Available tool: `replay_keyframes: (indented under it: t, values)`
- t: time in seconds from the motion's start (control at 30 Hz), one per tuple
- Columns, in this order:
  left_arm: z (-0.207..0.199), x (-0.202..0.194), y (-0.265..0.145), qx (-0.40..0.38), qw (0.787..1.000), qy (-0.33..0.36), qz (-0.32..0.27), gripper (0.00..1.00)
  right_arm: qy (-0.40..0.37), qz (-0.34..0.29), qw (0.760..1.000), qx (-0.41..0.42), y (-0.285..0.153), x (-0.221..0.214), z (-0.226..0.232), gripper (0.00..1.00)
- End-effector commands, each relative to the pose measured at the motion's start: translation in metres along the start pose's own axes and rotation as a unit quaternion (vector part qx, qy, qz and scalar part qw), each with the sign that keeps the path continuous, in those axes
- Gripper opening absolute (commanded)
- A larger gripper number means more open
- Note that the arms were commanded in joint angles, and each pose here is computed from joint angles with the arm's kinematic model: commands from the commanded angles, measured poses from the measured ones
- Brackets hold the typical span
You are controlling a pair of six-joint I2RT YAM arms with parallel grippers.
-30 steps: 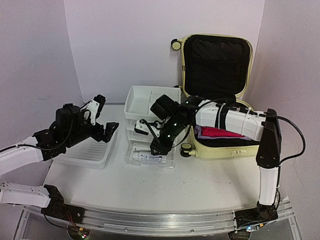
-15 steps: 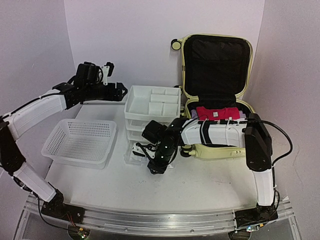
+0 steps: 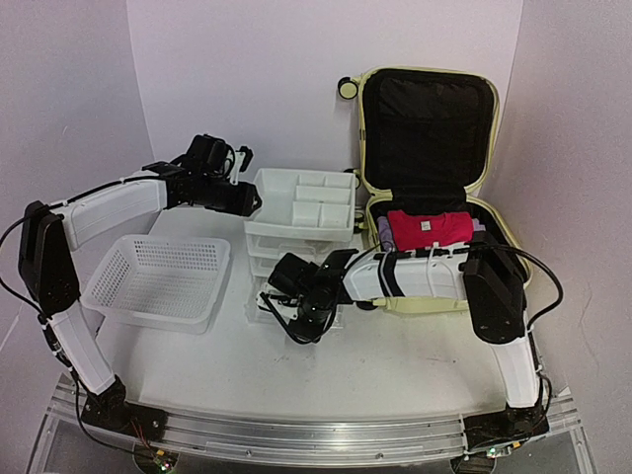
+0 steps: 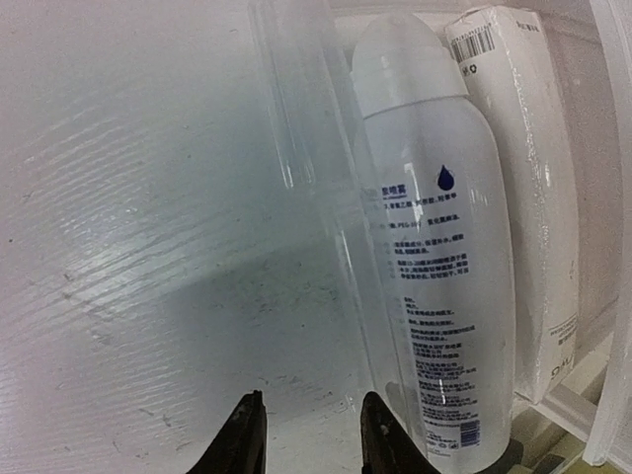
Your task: Open, take out, and arrange the luggage
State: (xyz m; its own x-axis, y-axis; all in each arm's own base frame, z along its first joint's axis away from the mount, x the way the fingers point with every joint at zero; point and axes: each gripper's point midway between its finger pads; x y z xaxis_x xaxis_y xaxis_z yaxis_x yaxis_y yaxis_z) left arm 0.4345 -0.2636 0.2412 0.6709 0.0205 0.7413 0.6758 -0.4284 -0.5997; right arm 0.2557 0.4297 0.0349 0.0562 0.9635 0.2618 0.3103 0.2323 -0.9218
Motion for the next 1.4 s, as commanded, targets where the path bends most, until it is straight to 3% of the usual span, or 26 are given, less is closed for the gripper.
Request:
replay_keyframes:
  t: [0.0,0.23,0.5,0.7,1.1,1.37]
  values:
    - [0.0,0.012,-0.004,0.004,1.0,0.017,-0.013,0.41,-0.005,-0.01,0.994,-0.107,0.002,0.014,-0.044,0.32]
    - [0.004,-0.013,0.007,-0.003,1.0,0.02,0.022,0.3,0.009,-0.015,0.987,-0.158,-0.001,0.019,-0.076,0.35]
    - [0.005,-0.025,0.014,-0.003,0.998,0.034,0.055,0.18,0.009,-0.046,0.985,-0.164,-0.001,0.037,-0.089,0.38]
    - [0.003,-0.035,0.017,-0.012,0.997,0.028,0.074,0.17,0.055,-0.063,0.975,-0.205,-0.002,0.043,-0.123,0.39]
    - [-0.004,-0.028,0.015,-0.019,0.996,0.011,0.083,0.16,0.067,-0.061,0.955,-0.283,-0.004,0.045,-0.17,0.41]
    - [0.001,-0.026,0.016,-0.002,0.996,0.005,0.084,0.19,0.047,-0.11,0.973,-0.196,-0.041,0.058,-0.128,0.44]
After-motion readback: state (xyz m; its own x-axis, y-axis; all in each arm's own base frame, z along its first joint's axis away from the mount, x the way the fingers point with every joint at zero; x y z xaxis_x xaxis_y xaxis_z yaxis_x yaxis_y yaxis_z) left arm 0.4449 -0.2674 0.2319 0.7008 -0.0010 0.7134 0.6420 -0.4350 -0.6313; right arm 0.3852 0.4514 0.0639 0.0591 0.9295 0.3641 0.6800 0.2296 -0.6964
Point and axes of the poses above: each gripper's point midway between its finger pads, its own y axis out along the fingers, its own z axis along the line the jaws close on, x = y × z, and after that the axes turned 10 degrees about -y, right-handed
